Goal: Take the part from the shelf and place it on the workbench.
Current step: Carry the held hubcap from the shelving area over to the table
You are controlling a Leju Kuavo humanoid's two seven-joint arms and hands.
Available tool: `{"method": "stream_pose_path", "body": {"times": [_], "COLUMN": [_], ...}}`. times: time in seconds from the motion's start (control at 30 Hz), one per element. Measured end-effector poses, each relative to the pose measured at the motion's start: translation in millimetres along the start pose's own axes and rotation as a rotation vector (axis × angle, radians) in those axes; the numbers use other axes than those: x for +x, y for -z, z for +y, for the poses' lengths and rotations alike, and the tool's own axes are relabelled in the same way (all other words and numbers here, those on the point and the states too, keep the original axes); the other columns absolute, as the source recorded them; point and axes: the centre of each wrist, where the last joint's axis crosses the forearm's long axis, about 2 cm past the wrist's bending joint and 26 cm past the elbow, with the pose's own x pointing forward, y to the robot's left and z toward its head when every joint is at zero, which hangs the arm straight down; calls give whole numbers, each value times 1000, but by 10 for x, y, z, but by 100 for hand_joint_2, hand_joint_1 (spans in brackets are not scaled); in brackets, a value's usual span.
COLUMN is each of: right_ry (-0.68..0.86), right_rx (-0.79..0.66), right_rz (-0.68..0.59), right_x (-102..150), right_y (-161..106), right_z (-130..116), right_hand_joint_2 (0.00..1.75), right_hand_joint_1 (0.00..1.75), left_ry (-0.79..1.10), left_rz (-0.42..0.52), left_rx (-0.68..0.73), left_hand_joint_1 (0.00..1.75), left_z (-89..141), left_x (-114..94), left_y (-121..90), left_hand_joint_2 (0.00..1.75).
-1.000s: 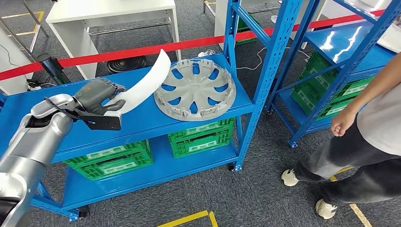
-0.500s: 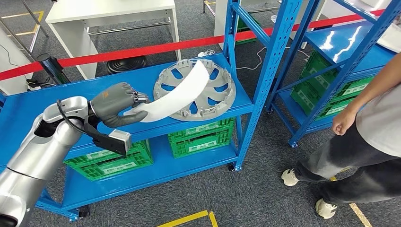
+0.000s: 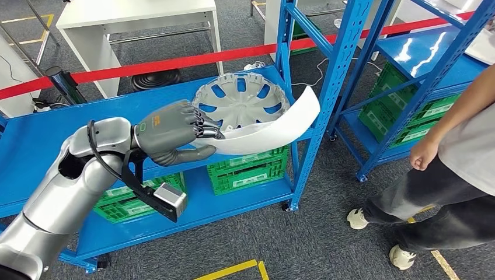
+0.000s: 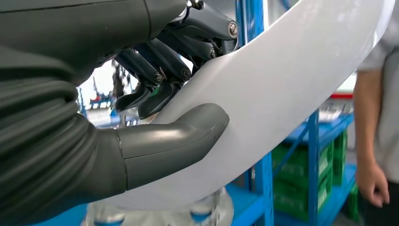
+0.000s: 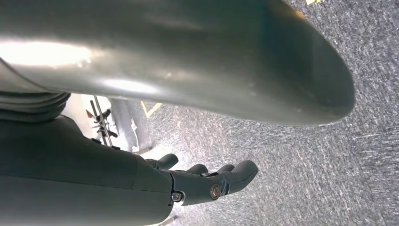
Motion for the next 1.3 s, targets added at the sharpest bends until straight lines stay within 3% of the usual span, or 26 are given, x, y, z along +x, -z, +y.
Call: {"method": "stream_pose_path", "body": {"times": [0.2, 0.33, 0.77, 1.3], "right_ry": [2, 4, -5, 3], "right_rx": [3, 1, 2, -4], "right_rz": [9, 11, 8, 7], "right_x": [-44, -53, -47, -33], "right_y": [5, 6, 5, 10], "right_z": [4, 4, 3, -21], "right_hand_joint_2": [0, 0, 0, 0], "right_hand_joint_1": [0, 0, 0, 0], "left_ry": [48, 42, 67, 96], "left_rz": [-11, 26, 110, 147], "left_rx": [72, 71, 75, 62], "left_hand_joint_1": [175, 175, 175, 175], "left_z": [-4, -44, 43, 35], "left_x": [21, 30, -16, -34], "left_y": [-395, -532, -687, -671], "left_hand_joint_2": [175, 175, 175, 175]}}
